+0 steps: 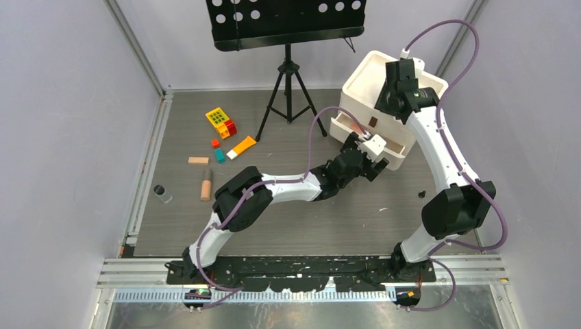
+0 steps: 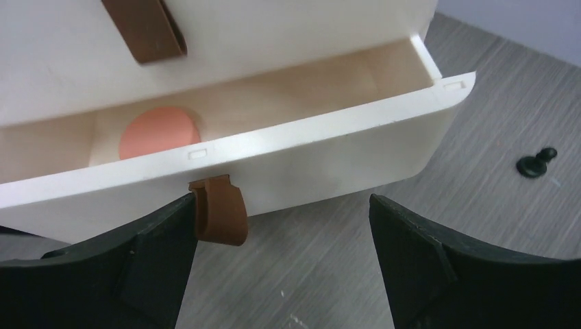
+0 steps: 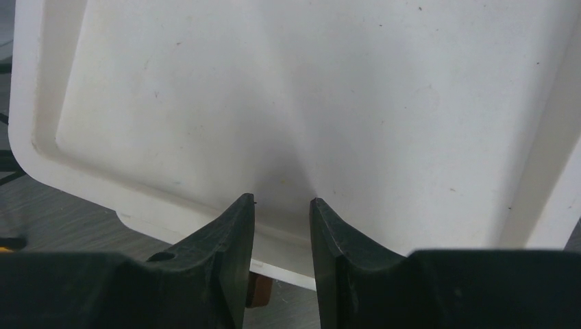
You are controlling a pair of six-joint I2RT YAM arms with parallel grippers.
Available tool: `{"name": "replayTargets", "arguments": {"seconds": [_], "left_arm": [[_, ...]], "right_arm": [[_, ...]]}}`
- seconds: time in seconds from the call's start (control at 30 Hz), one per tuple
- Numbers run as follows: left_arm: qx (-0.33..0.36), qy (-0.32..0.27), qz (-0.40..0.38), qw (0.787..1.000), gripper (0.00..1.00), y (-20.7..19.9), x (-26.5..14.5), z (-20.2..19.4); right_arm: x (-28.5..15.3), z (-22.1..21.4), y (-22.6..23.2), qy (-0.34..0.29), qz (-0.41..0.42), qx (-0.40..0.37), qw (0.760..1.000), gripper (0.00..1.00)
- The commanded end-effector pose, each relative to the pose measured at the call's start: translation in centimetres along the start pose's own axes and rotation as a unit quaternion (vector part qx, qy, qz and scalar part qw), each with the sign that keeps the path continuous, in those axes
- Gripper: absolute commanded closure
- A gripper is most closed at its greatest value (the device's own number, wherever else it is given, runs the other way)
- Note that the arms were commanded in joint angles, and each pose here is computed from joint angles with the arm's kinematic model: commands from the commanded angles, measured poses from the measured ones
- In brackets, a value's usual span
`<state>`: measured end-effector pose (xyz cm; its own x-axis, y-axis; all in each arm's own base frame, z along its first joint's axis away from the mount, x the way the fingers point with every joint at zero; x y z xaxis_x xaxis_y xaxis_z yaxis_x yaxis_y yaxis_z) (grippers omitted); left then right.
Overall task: Organize the makeup
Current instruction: Close the drawer in the storage box.
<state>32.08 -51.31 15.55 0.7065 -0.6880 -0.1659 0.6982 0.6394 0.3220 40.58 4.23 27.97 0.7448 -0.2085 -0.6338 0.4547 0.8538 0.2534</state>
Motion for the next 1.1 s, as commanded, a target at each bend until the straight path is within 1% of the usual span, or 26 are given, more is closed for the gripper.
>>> {"name": "replayTargets", "arguments": {"seconds": [0.0,0.3,0.53,0.73,0.8,0.9,1.07], "left_arm": [[0.006,-0.081,0.026,0.996,0.07,1.1,1.7,4.1],[0.009,-0.097,0.041,0.994,0.06,0.6,3.8,2.8],[0.008,-0.146,0.048,0.988,0.05,0.6,4.8,3.5],[-0.004,-0.162,0.046,0.986,0.05,0.9,5.8,3.5],[-0.004,-0.171,0.045,0.984,0.05,1.0,5.7,3.5],[-0.001,-0.168,0.043,0.985,0.05,1.1,5.4,3.2],[-0.002,-0.168,0.042,0.985,0.04,1.7,3.9,3.2]], "right_arm": [[-1.0,-7.5,-2.7,0.157,-0.039,-0.049,0.986,0.59],[-1.4,-8.1,-3.0,0.166,-0.037,-0.052,0.984,0.59],[-1.8,-9.1,-3.2,0.177,-0.037,-0.053,0.982,0.59],[-1.9,-9.5,-3.4,0.182,-0.041,-0.055,0.981,0.59],[-1.9,-9.7,-3.5,0.184,-0.042,-0.056,0.980,0.59],[-1.9,-9.8,-3.7,0.183,-0.044,-0.057,0.981,0.59],[-1.7,-9.9,-3.6,0.185,-0.043,-0.057,0.980,0.59]]}}
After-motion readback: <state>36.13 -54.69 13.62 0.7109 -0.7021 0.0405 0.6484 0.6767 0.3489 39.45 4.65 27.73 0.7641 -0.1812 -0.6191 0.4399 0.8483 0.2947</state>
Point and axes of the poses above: each gripper's point midway between its finger pads, its own x axis out along the fingers, its own y axis along the line the jaws close on, z = x × y, the point moved 3 cm from there along -x, back along the fingers, and after that the axes turned 12 degrees about x, right-handed, at the moved point
